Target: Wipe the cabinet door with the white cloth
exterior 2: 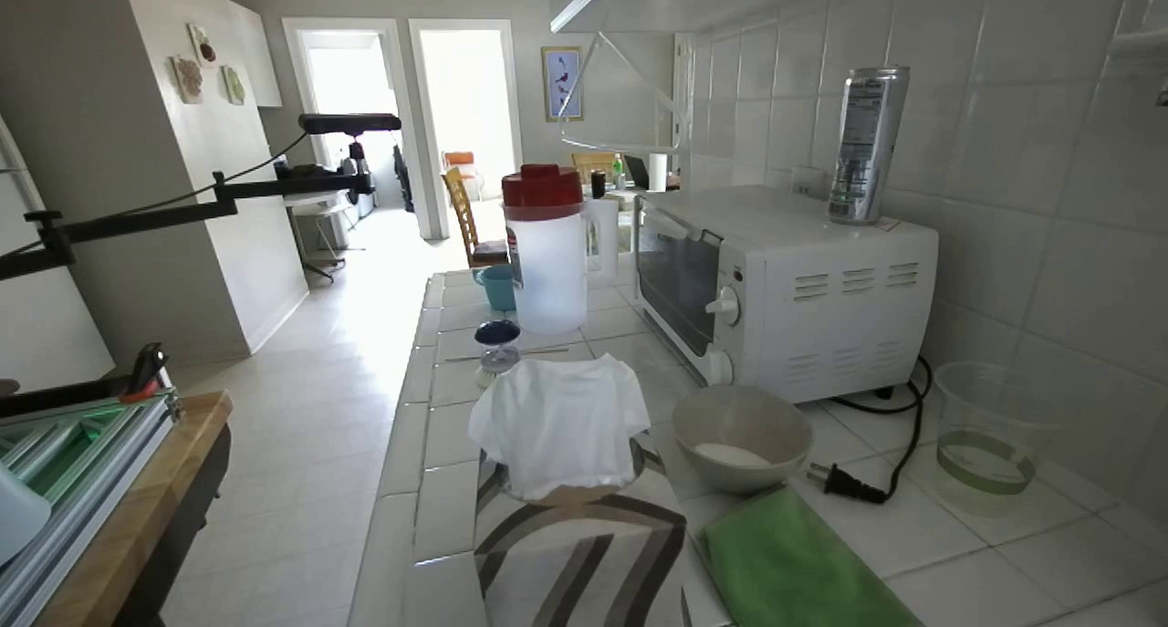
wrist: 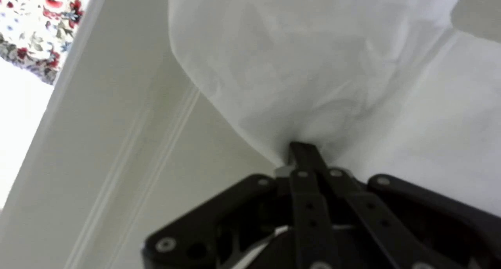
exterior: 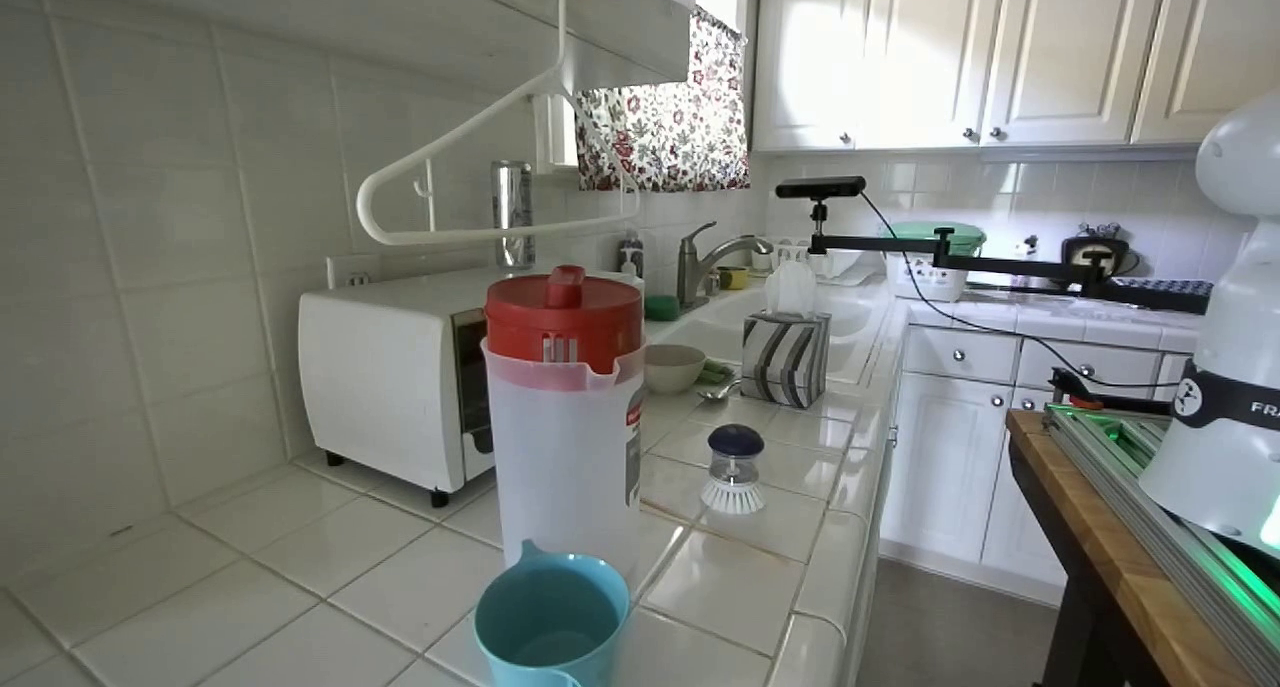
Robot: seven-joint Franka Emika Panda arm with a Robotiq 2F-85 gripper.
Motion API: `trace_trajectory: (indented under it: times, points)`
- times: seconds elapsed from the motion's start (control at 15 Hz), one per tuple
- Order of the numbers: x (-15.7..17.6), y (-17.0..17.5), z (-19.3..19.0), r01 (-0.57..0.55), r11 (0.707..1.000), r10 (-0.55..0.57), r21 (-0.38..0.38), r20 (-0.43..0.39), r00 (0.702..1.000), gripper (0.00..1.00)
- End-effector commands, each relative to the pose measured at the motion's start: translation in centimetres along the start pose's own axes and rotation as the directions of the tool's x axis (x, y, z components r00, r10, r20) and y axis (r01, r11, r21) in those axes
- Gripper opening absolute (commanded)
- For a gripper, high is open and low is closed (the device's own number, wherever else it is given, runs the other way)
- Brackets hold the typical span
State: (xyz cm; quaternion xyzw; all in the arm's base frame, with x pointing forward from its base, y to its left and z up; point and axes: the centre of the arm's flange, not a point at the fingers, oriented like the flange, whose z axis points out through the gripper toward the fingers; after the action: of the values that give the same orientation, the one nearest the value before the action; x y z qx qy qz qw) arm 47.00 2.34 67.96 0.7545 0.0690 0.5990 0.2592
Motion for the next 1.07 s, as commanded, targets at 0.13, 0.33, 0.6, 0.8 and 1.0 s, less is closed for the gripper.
trace_trajectory:
  times: [0.13, 0.33, 0.6, 0.8, 1.0]
  points:
    - [-2.6, -0.6, 1.6, -0.038, 0.998, 0.032, 0.052, 0.117, 0.993, 0.00]
    - [-3.9, -1.2, 1.5, -0.072, 0.992, 0.049, 0.104, 0.209, 0.977, 0.00]
    - [-6.5, -2.2, 1.7, -0.116, 0.980, 0.053, 0.159, 0.354, 0.934, 0.00]
    - [-7.2, -1.8, 1.6, -0.136, 0.976, 0.056, 0.168, 0.411, 0.910, 0.00]
    - [-7.5, -1.5, 1.1, -0.147, 0.972, 0.053, 0.185, 0.436, 0.898, 0.00]
